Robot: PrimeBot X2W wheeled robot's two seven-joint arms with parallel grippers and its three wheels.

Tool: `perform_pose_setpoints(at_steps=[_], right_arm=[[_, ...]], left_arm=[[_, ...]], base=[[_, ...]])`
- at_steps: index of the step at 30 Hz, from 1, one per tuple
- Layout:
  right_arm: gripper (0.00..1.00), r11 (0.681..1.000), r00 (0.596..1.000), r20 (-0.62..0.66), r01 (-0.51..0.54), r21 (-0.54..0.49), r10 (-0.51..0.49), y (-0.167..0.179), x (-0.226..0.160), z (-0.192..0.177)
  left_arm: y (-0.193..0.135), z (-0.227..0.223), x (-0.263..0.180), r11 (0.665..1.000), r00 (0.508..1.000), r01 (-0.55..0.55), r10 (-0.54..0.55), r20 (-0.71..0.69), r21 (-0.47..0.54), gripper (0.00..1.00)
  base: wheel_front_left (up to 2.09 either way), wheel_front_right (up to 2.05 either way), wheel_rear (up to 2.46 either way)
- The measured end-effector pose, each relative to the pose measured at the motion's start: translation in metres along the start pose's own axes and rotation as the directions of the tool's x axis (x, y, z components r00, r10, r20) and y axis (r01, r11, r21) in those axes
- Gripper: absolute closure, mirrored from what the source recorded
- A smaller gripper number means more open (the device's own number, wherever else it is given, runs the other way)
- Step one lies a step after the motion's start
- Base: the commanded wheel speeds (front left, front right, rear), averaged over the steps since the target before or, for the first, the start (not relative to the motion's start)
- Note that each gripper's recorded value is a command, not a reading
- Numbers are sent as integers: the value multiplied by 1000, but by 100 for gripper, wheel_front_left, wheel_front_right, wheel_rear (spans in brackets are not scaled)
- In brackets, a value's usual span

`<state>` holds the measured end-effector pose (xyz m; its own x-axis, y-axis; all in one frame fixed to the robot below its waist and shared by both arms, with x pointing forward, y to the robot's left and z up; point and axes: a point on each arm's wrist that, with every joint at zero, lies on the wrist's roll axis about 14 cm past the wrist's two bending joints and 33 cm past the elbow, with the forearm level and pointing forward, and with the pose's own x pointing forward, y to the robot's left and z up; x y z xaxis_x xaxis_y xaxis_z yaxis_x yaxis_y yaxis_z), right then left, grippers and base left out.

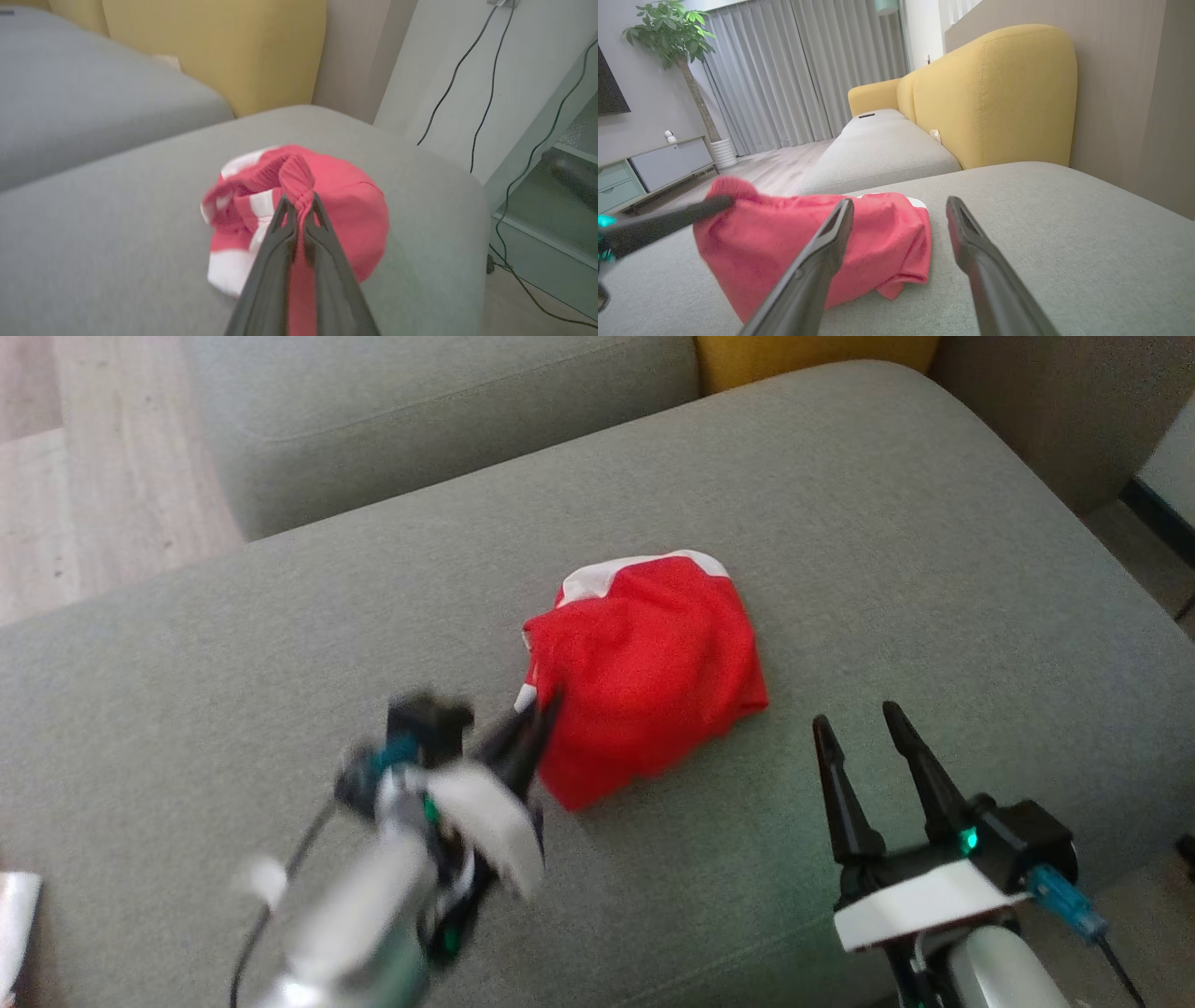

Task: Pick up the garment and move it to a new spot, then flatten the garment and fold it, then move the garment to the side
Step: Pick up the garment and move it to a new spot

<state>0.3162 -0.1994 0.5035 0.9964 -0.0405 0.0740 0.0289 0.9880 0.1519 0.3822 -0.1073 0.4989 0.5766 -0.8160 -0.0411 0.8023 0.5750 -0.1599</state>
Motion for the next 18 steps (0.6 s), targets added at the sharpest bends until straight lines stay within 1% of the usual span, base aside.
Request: perform_pose_setpoints(at_steps=[1, 2, 3, 4, 6, 8, 10, 13, 18], right_arm=[[0, 1000, 1000, -3, 0, 2, 0, 0, -1, -1], [0, 1000, 1000, -10, 1, 5, -1, 0, -3, -4], [0, 1000, 1000, -18, 0, 7, 0, 1, -4, -6], [0, 1000, 1000, -24, -2, 10, 3, 2, -5, -9], [0, 1000, 999, -29, -16, 13, 16, 6, -4, -10], [0, 999, 999, -23, -33, 14, 33, 11, -1, -9], [0, 999, 999, -16, -49, 15, 50, 15, 2, -7], [0, 998, 998, -3, -66, 15, 66, 19, 7, -4], [0, 995, 995, 3, -97, -3, 97, 27, 11, -2]], left_arm=[[-1, -15, -9, 999, 1000, -19, 18, -26, -34, 100], [-5, -28, -18, 997, 998, -32, 29, -50, -65, 68], [-8, -37, -26, 995, 997, -43, 37, -63, -94, 0], [-12, -41, -32, 991, 997, -59, 52, -64, -119, 0], [-12, -35, -41, 985, 994, -105, 102, -26, -135, 0], [0, -15, -50, 977, 981, -182, 188, 48, -111, 0], [15, 8, -63, 961, 953, -266, 275, 130, -83, 0], [40, 29, -95, 908, 883, -412, 418, 212, -76, 0], [54, 23, -149, 833, 805, -548, 548, 225, -69, 0]], base=[[0, 0, 0], [0, 0, 0], [0, 0, 0], [0, 0, 0], [0, 0, 0], [0, 0, 0], [0, 0, 0], [0, 0, 0], [0, 0, 0]])
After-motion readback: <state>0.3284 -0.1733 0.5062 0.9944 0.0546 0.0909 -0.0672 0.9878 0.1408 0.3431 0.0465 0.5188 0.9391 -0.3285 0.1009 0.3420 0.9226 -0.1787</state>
